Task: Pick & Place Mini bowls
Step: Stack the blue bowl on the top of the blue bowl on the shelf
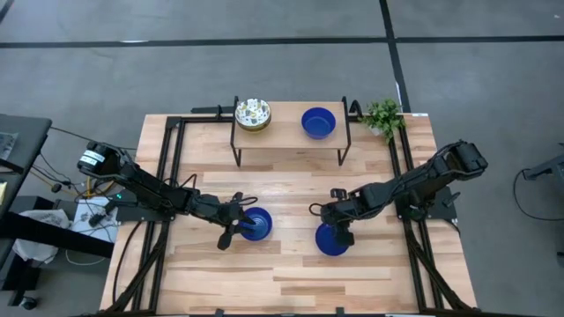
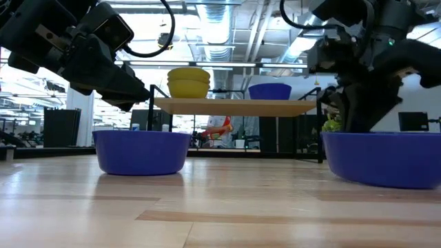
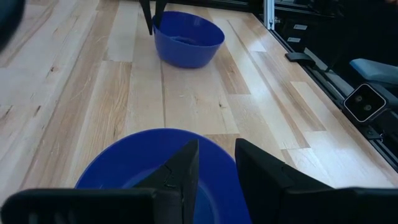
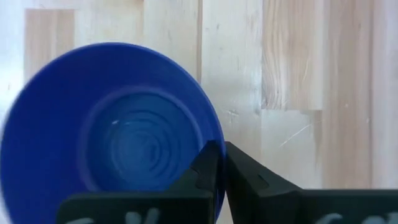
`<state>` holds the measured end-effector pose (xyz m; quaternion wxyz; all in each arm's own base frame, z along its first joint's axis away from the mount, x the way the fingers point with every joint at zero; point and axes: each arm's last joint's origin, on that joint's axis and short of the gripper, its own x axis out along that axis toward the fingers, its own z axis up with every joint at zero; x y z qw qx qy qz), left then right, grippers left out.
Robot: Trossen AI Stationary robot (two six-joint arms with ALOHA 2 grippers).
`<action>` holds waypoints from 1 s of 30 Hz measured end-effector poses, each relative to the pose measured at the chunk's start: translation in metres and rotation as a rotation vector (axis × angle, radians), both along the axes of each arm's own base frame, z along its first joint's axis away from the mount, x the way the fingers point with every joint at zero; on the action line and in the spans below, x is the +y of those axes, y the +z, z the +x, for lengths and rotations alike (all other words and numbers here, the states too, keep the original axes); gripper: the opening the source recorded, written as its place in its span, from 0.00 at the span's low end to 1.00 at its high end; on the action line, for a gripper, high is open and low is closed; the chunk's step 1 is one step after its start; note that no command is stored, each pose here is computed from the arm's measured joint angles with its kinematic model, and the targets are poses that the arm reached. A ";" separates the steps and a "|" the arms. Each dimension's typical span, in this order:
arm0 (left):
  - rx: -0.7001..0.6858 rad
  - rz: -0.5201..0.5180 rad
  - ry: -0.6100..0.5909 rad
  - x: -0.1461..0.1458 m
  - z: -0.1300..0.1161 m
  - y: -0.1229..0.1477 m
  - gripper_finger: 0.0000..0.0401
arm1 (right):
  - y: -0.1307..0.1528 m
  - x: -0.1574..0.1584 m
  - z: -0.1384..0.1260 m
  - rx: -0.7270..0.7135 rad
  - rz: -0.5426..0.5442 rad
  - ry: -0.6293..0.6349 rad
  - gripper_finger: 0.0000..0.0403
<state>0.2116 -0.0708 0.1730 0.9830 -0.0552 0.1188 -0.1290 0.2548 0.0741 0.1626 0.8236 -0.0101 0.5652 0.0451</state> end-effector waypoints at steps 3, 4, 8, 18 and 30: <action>0.000 0.000 0.000 0.000 0.000 0.000 0.26 | 0.011 0.001 0.005 -0.001 -0.012 0.022 0.01; 0.000 0.000 0.000 0.000 0.000 0.000 0.26 | 0.015 0.002 0.006 -0.001 -0.021 0.028 0.01; 0.000 0.000 0.000 0.000 0.000 0.000 0.26 | 0.032 0.001 0.015 -0.015 -0.036 0.046 0.00; 0.000 0.000 0.000 0.000 0.000 0.000 0.26 | 0.086 -0.018 0.033 -0.040 -0.121 -0.020 0.00; 0.000 0.000 0.000 0.000 0.000 0.000 0.26 | 0.136 -0.058 0.046 -0.110 -0.127 -0.121 0.00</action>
